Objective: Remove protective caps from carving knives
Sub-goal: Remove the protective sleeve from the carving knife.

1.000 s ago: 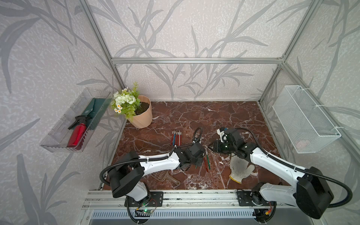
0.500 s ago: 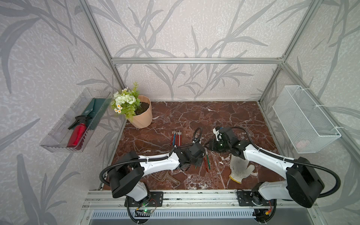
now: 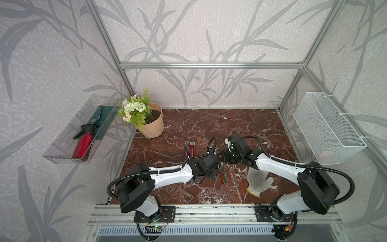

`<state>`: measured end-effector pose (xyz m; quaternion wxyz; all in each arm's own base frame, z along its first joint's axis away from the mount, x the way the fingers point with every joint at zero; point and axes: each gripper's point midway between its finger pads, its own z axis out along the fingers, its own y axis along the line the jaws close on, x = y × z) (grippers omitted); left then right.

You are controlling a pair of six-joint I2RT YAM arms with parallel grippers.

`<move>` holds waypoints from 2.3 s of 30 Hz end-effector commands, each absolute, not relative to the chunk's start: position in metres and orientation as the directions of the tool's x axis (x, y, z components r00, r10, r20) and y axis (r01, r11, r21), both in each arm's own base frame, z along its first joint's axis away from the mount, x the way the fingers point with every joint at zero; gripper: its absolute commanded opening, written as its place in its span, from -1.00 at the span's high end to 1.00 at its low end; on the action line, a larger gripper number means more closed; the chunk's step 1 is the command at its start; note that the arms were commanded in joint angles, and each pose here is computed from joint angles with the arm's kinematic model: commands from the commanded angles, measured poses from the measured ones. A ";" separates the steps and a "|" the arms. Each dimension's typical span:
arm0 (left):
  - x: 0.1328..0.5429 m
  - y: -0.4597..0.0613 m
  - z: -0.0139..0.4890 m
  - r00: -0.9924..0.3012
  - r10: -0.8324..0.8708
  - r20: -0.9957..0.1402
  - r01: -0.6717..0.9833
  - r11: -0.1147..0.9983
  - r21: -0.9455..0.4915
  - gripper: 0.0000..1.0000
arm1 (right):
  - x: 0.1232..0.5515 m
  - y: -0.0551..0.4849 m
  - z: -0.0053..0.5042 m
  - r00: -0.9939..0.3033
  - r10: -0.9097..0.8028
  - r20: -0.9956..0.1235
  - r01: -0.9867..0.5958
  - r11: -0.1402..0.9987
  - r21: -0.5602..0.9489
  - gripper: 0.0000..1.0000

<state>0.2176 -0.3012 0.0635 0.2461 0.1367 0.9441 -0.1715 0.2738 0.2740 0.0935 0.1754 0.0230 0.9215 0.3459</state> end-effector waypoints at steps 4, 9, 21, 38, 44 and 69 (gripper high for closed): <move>0.222 -0.296 0.071 -0.831 0.157 -0.534 0.332 0.910 -0.250 0.87 | 0.282 0.286 0.103 -0.929 0.170 -0.328 -0.101 0.739 0.666 0.37; 0.222 -0.296 0.071 -0.831 0.157 -0.534 0.332 0.910 -0.249 0.87 | 0.282 0.290 0.099 -0.932 0.166 -0.321 -0.099 0.738 0.668 0.40; 0.221 -0.294 0.072 -0.831 0.153 -0.534 0.330 0.910 -0.253 0.87 | 0.285 0.296 0.093 -0.935 0.164 -0.314 -0.094 0.739 0.668 0.50; 0.221 -0.294 0.073 -0.831 0.148 -0.537 0.327 0.909 -0.257 0.87 | 0.287 0.298 0.092 -0.935 0.161 -0.317 -0.098 0.741 0.664 0.70; 0.221 -0.294 0.073 -0.831 0.148 -0.536 0.328 0.909 -0.257 0.87 | 0.286 0.298 0.092 -0.935 0.161 -0.316 -0.097 0.741 0.665 0.73; 0.219 -0.291 0.064 -0.861 0.095 -0.500 0.295 0.894 -0.338 0.54 | 0.287 0.299 0.110 -0.926 0.170 -0.338 -0.119 0.718 0.686 0.76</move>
